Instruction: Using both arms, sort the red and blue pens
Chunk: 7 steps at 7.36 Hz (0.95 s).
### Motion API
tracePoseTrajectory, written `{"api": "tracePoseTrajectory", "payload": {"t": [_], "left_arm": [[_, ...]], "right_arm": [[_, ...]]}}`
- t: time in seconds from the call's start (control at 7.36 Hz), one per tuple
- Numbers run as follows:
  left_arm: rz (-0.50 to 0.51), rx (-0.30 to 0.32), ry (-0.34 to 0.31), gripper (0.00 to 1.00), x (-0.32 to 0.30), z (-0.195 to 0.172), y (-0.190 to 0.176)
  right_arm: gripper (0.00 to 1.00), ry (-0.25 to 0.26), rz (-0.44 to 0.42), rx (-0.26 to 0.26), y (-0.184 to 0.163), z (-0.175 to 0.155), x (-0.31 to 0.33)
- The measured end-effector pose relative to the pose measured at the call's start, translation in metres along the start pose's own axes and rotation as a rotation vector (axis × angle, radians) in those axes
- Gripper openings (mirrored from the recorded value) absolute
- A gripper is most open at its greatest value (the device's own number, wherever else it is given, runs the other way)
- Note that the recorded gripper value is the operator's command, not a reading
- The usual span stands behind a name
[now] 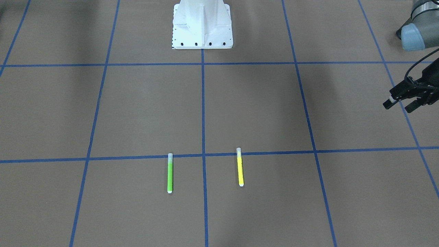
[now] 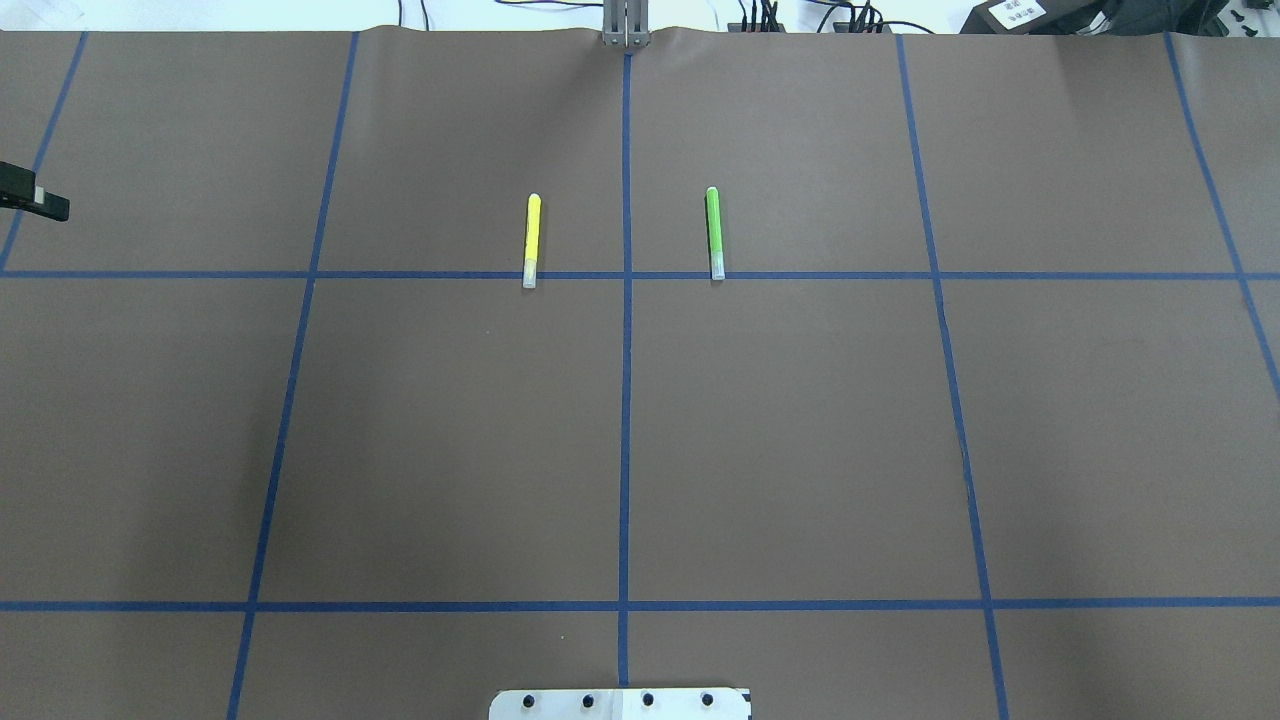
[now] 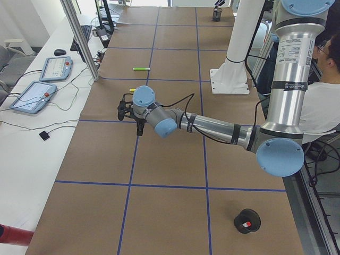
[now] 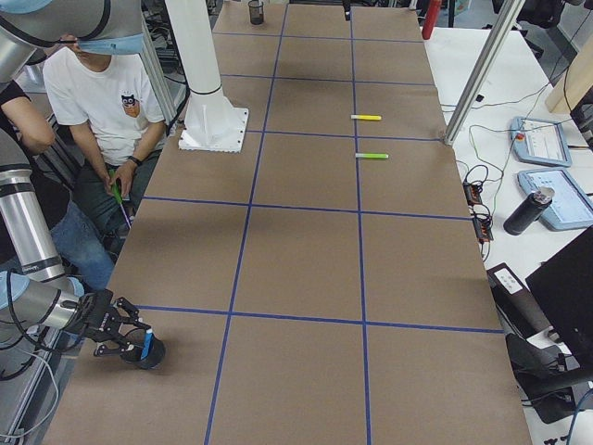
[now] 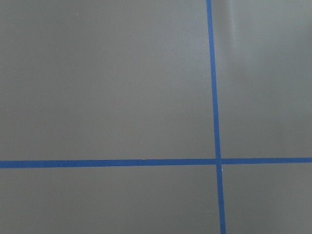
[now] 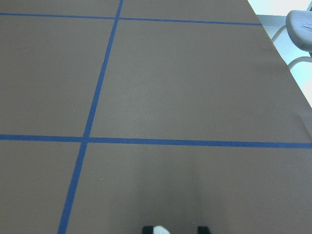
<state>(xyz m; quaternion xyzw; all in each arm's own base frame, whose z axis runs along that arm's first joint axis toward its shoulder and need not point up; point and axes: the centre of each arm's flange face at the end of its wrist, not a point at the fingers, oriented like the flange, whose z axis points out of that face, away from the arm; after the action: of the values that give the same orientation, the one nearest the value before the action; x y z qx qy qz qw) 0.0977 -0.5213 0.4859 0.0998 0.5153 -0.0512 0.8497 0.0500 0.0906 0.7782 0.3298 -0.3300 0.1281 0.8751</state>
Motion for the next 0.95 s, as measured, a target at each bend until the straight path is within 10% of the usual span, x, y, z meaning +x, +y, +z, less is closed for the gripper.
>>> {"api": "tracePoseTrajectory", "payload": {"t": [0.41,0.95], "left_arm": [[-0.006,0.003,0.003,0.99,0.003,-0.002,0.000],[-0.017,0.003,0.009,0.99,0.008,-0.003,0.002]], "right_arm": [[1.00,-0.043,0.010,-0.006,-0.042,0.015,-0.007],[1.00,-0.123,0.075,-0.009,-0.252,0.107,0.013]]}}
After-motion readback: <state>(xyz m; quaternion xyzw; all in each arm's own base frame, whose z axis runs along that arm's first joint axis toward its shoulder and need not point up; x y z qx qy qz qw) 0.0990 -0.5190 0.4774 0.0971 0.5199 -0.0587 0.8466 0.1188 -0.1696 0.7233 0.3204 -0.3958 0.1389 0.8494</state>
